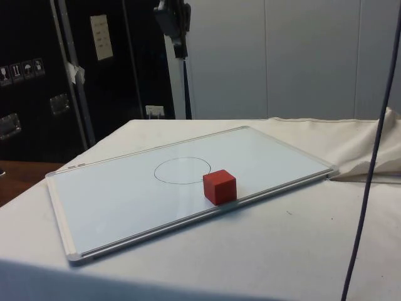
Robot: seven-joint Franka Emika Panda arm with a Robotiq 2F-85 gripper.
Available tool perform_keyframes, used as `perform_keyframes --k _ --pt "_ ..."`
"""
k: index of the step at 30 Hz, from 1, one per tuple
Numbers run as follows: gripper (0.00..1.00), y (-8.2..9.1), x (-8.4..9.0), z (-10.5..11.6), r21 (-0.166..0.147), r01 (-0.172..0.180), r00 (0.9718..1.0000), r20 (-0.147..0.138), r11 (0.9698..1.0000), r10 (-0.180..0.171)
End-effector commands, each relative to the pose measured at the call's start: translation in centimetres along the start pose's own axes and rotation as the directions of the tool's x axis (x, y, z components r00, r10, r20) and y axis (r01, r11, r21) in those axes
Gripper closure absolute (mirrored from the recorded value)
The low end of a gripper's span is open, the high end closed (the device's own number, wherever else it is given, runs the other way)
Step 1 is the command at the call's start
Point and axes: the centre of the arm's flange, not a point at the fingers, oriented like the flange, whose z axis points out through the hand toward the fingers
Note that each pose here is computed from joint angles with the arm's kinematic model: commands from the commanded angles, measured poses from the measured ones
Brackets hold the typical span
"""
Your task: Push the cube into the marked area.
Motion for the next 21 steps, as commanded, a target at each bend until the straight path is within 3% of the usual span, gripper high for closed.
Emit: perform_keyframes --k 1,3,4,5,11,12,13,19,20,21 --pt "1.0 -0.3 -0.4 0.2 0.005 -0.003 0.9999 -0.016 1.0 0.003" --pt "1.0 -0.7 -0.9 0.7 0.008 -0.001 0.9998 -0.021 1.0 0.001" --pt "1.0 -0.5 -0.8 0.8 0.003 0.003 1.0 -0.01 1.0 -0.003" --pt "1.0 -0.8 -1.2 0.9 0.01 0.0 0.9997 -0.025 1.0 0.0" --pt "1.0 -1.8 -3.0 2.7 0.02 0.007 0.9992 -0.041 0.9998 -0.006" --pt "1.0 -1.7 -3.0 2.8 0.014 0.011 0.9995 -0.028 0.9998 -0.011" --pt "1.0 -2.1 -3.4 3.0 0.022 0.008 0.9991 -0.042 0.9997 -0.007" --pt "1.0 -3.2 -5.5 5.1 0.031 0.016 0.9984 -0.055 0.9994 -0.014" --pt "1.0 -2.9 -5.1 4.9 0.024 0.018 0.999 -0.042 0.9995 -0.017" --pt "1.0 -3.4 -5.8 5.3 0.034 0.017 0.9982 -0.058 0.9993 -0.015"
